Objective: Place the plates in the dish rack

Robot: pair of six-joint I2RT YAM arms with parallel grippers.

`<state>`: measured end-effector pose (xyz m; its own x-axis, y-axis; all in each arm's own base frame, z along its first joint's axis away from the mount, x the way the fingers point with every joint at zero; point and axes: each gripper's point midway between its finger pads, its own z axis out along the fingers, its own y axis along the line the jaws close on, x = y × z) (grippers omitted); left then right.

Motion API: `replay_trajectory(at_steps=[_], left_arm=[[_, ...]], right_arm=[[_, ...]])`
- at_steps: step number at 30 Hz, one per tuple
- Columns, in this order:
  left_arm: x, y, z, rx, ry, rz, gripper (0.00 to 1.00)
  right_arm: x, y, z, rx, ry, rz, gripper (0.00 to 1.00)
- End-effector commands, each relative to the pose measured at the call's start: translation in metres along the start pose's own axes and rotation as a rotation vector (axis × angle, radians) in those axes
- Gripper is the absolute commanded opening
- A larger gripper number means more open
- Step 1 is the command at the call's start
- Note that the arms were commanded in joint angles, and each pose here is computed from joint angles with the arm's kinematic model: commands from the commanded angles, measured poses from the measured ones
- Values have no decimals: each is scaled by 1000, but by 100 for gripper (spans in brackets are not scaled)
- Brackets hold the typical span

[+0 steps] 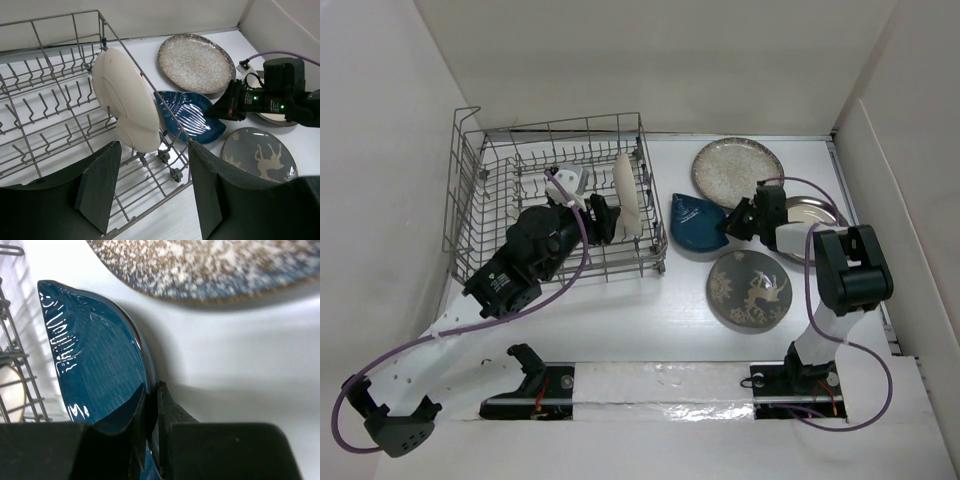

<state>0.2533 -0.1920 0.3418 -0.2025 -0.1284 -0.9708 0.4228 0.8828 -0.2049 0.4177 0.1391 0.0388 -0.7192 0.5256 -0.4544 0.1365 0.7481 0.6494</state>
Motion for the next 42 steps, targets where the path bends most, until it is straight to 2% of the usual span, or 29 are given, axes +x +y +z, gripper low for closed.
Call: replay_trajectory(at_steps=[1,11,16,23,26,32,42], left_arm=[[-10,-10,3,45,-30,-10,53],[-20,-22,9,82,-23,-31,49],[-18,-32,17,114,3,-45,45],[-7,-53,35,196,74,-41,41],[-2,-67,44,196,101,-18,44],[-8,-78,54,209,101,-79,54],[26,-90,76,239,192,-94,54]], right_arm=[[-25,35,-25,-85,-107,-54,0],[-67,102,-116,-262,-358,-105,0],[-79,117,-153,-318,-425,-121,0],[-73,150,-191,-466,-441,-162,0],[-70,163,-205,-528,-445,-173,0],[-60,176,-219,-620,-417,-174,0],[-46,195,-233,-752,-347,-159,0]])
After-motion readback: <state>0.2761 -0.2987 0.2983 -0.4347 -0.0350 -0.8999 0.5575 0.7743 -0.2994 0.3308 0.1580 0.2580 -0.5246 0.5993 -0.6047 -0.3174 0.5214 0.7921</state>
